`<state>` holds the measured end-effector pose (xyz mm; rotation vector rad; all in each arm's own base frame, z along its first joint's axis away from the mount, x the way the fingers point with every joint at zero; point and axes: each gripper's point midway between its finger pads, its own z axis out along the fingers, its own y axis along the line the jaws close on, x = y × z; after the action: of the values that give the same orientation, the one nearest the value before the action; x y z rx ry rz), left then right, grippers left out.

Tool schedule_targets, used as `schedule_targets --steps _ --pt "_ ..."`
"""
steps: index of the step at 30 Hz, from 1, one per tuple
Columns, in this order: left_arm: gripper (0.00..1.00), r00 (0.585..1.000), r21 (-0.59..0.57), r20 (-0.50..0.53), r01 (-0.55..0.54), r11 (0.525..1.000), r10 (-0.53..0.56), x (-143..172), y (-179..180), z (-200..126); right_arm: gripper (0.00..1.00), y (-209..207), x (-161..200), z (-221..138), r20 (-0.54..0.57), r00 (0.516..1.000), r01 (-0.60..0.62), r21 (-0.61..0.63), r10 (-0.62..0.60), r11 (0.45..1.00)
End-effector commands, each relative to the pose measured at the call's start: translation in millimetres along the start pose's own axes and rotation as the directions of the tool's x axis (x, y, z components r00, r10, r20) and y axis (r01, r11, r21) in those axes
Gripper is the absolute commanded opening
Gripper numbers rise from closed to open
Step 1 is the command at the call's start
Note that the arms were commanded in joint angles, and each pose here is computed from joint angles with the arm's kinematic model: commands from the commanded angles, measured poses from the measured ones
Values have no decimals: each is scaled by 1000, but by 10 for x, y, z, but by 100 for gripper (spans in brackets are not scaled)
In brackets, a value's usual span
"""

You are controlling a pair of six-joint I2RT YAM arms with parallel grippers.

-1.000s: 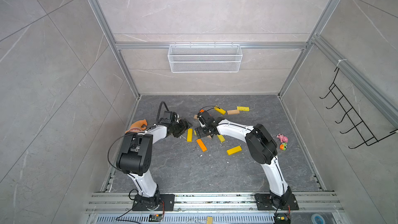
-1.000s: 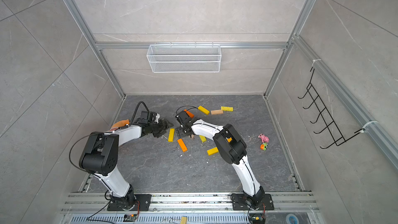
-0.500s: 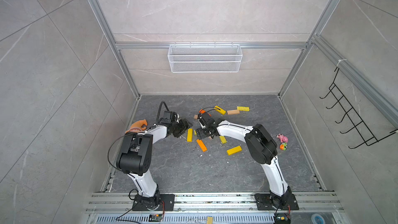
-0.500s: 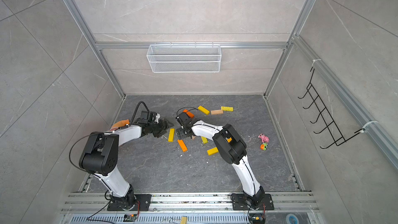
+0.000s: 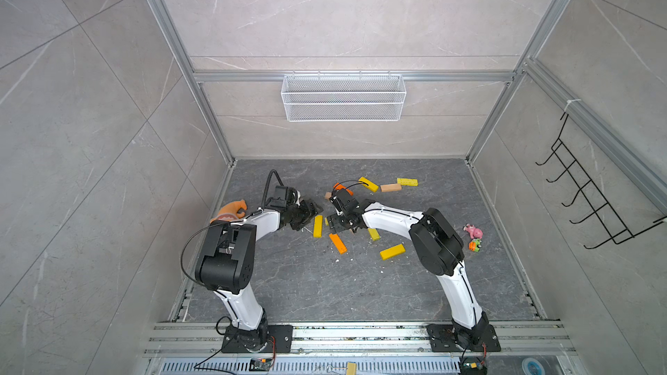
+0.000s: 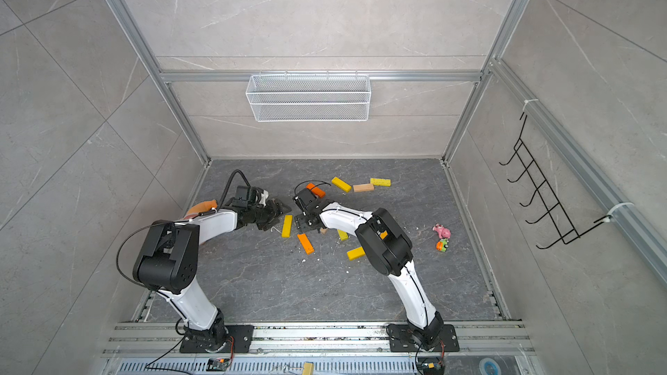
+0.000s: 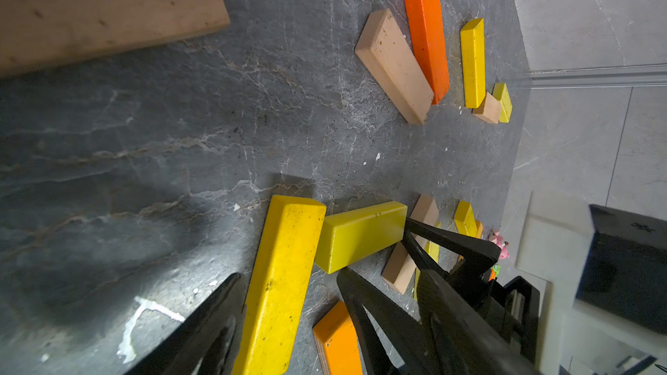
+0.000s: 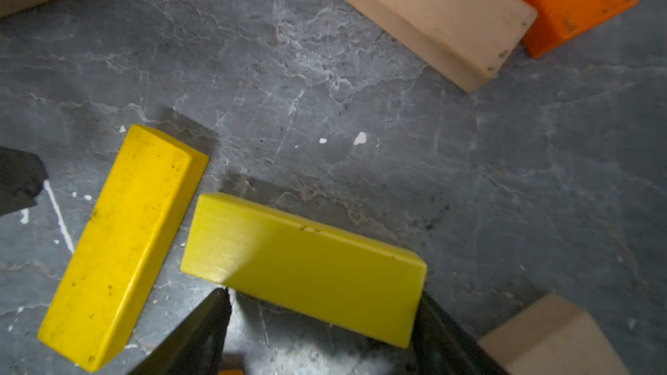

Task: Assemble the number 8 with building blocks
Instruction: Assemble the building block at the center of the board.

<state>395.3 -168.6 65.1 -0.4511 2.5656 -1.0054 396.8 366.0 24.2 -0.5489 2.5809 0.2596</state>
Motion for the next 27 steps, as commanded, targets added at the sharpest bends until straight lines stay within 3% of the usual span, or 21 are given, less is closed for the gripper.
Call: schedule_targets --steps 1,27 --pt "78 1000 46 14 -15 999 15 -84 -160 -21 79 47 112 102 -36 999 -35 -4 35 999" --pt "78 1000 50 16 -17 999 16 -89 -172 -33 71 44 204 158 -46 990 -129 19 130 991"
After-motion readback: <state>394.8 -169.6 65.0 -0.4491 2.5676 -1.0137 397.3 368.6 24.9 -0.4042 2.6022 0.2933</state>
